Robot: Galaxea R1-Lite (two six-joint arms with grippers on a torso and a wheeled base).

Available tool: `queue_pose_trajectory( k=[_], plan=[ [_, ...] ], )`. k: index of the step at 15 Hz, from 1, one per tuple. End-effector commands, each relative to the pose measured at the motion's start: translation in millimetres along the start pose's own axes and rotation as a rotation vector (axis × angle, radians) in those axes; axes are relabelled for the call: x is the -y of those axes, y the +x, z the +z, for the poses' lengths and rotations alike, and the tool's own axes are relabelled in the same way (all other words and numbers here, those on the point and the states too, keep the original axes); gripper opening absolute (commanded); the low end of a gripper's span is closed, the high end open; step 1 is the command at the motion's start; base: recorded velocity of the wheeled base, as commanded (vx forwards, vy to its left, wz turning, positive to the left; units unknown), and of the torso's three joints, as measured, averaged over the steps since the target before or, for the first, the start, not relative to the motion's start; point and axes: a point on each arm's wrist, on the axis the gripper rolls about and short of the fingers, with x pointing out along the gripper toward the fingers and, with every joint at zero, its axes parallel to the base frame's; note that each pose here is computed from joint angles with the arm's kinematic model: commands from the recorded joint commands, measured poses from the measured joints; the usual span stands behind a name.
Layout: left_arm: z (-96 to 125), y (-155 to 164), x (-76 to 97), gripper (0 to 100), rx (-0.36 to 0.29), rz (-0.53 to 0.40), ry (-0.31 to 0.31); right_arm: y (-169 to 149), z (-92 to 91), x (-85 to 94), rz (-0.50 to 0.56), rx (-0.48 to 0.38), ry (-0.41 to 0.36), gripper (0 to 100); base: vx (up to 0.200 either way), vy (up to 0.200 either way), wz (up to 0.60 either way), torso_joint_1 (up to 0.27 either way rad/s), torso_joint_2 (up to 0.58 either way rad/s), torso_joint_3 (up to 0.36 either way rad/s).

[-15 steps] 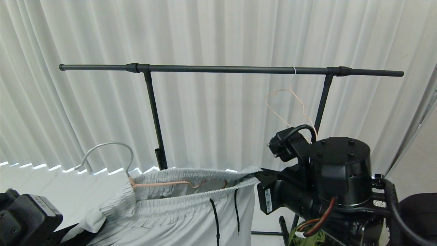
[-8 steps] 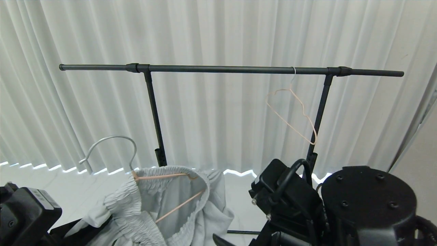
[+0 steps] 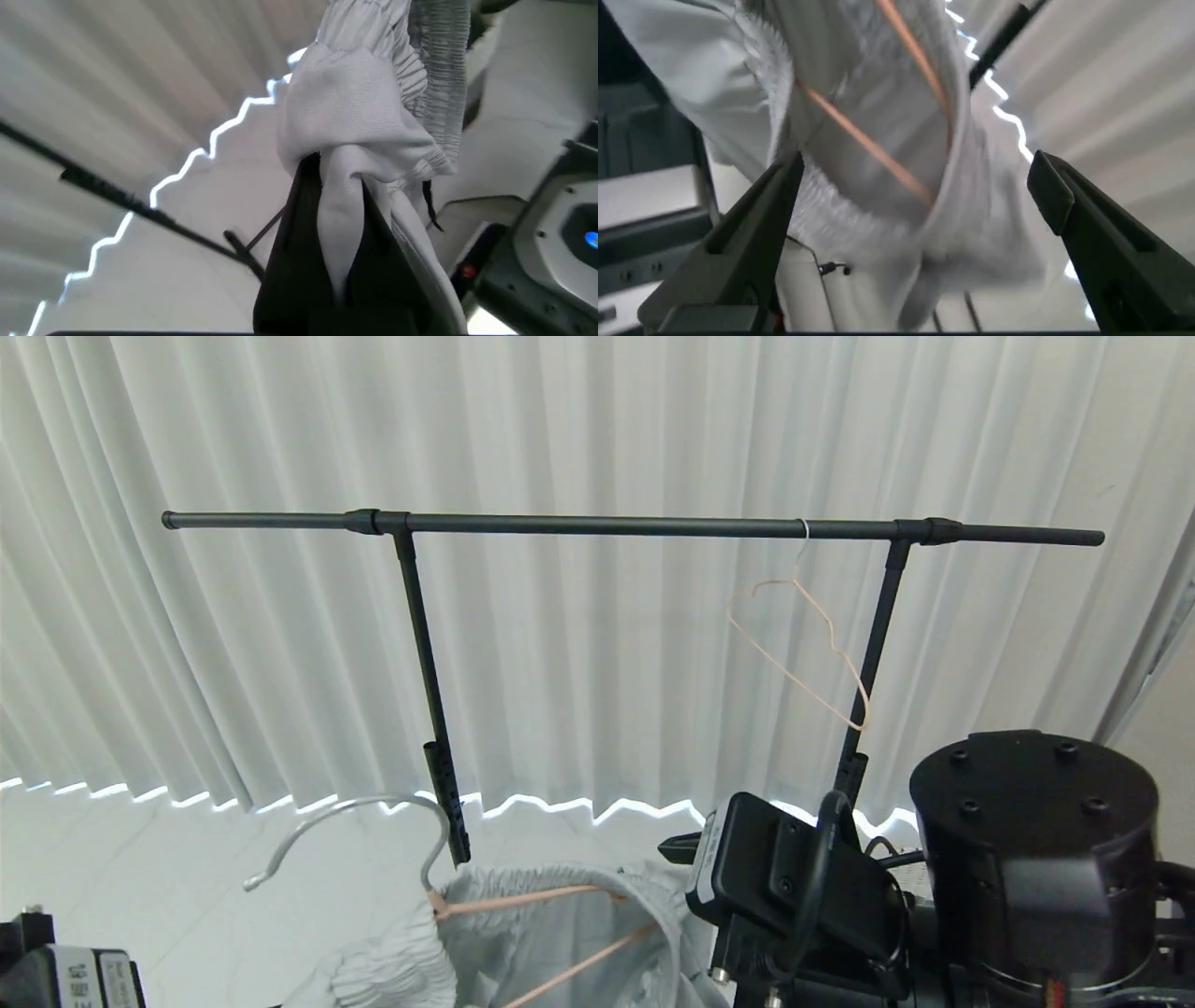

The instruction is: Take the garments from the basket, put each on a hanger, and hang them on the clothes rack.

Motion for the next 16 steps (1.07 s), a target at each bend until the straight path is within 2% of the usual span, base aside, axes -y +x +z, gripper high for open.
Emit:
queue_pose_trajectory(
  k=[1,4,8,11,16],
  plan=[
    [1.1,-1.5,8.1,0,0.025,-0.081,0.037,4.7,0.5,-0.6,0.040,-0.004,-0.044,100,0.000,0.000,0.00,0.000,0.00,0.000],
    [0.8,-2.8,15.3,0,0.042,-0.157,0.070,5.2,1.1,-4.5,0.119,-0.019,-0.122,100,0.000,0.000,0.00,0.000,0.00,0.000],
    [1.6,-3.8,17.0,0,0.053,-0.176,0.088,6.9,0.8,-20.1,0.203,-0.031,-0.146,100,0.000,0.000,0.00,0.000,0.00,0.000],
    [1.7,-3.7,17.6,0,0.054,-0.182,0.101,9.3,-0.8,-28.7,0.261,-0.041,-0.144,100,0.000,0.000,0.00,0.000,0.00,0.000],
    [3.3,-4.5,18.1,0,0.068,-0.189,0.107,12.6,-2.6,-30.5,0.265,-0.064,-0.043,100,0.000,0.000,0.00,0.000,0.00,0.000]
  ],
)
